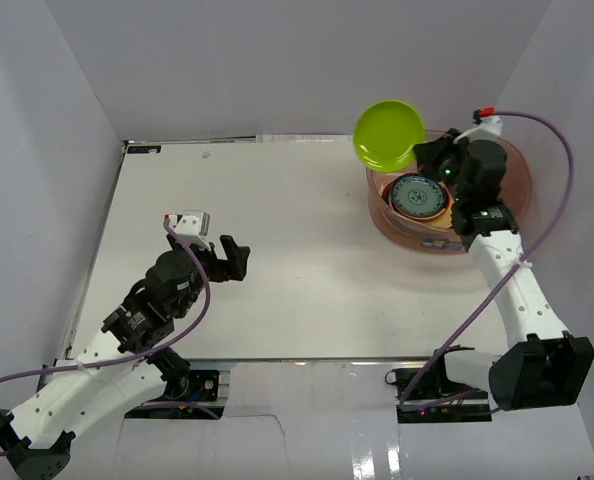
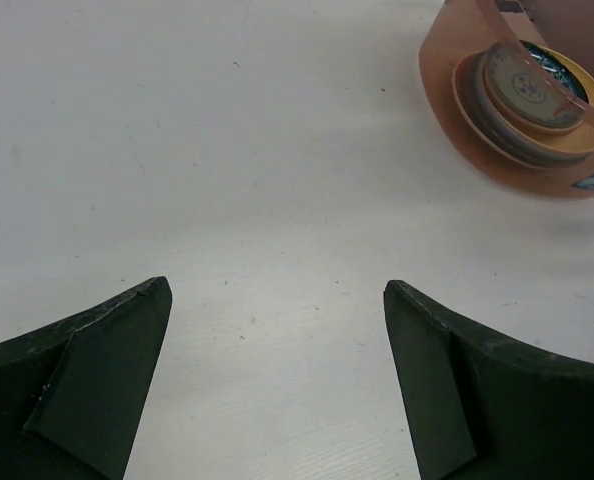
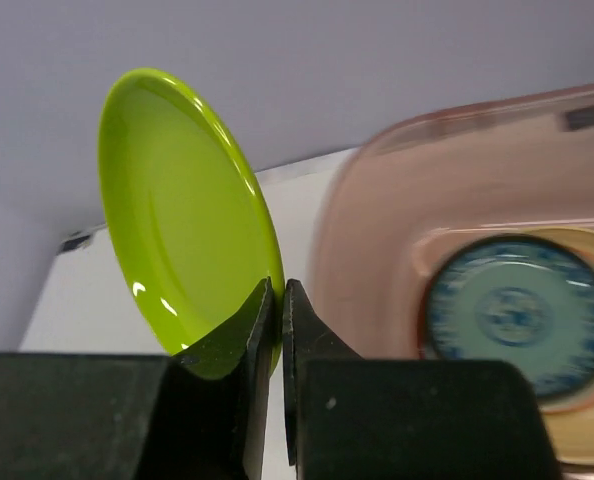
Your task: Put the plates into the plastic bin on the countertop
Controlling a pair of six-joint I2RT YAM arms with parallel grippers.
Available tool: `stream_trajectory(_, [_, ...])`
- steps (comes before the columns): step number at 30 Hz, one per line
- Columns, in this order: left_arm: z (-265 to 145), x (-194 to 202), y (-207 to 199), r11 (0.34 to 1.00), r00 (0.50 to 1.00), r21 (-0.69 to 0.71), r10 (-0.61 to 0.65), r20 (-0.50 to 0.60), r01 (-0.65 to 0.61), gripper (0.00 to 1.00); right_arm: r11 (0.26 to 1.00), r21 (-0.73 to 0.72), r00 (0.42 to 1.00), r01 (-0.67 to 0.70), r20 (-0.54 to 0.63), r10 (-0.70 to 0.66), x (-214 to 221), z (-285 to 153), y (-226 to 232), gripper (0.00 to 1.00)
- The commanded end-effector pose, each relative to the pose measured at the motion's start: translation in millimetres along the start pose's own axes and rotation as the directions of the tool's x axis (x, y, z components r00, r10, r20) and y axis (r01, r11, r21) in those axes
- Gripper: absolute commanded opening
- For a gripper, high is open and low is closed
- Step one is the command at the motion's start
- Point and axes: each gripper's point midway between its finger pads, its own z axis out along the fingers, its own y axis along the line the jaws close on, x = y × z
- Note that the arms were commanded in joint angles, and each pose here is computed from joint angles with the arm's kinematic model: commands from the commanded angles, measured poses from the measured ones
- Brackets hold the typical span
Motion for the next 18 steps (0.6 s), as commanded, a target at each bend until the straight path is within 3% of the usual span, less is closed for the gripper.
stream_trajectory(1, [0,2,-5,0.999,1.000,0.035,0.017,-0.012,-0.016,0.98,0.972,0.235,0.992,0.027,-0.126,0.003,26,-15,-91,0.08])
stream_trajectory(2, [0,2,-6,0.999,1.000,0.038,0.018,-0.015,-0.017,0.98,0.954,0.299,0.995,0.001,-0.099,0.030,15,-22,-123,0.08])
stream_trajectory(5, [2,4,-6,0.999,1.000,0.038,0.021,-0.024,-0.020,0.98,0.932,0.360,0.993,-0.032,-0.099,0.072,15,-27,-160,0.08])
stream_trajectory(11, [8,12,-10,0.998,0.998,0.049,0.032,-0.061,-0.029,0.98,0.901,0.421,0.973,-0.100,-0.147,0.176,39,-8,-200,0.08])
stream_trajectory(14, [11,17,-11,0.998,0.996,0.050,0.037,-0.078,-0.034,0.98,0.899,0.417,0.965,-0.130,-0.154,0.211,44,5,-205,0.14])
stream_trajectory(17, [13,20,-11,0.998,0.995,0.047,0.040,-0.092,-0.036,0.98,0.904,0.400,0.960,-0.149,-0.162,0.230,46,7,-201,0.45])
stream_trajectory(18, [13,21,-13,0.998,0.995,0.056,0.038,-0.094,-0.033,0.98,0.904,0.401,0.962,-0.150,-0.153,0.228,44,5,-200,0.68])
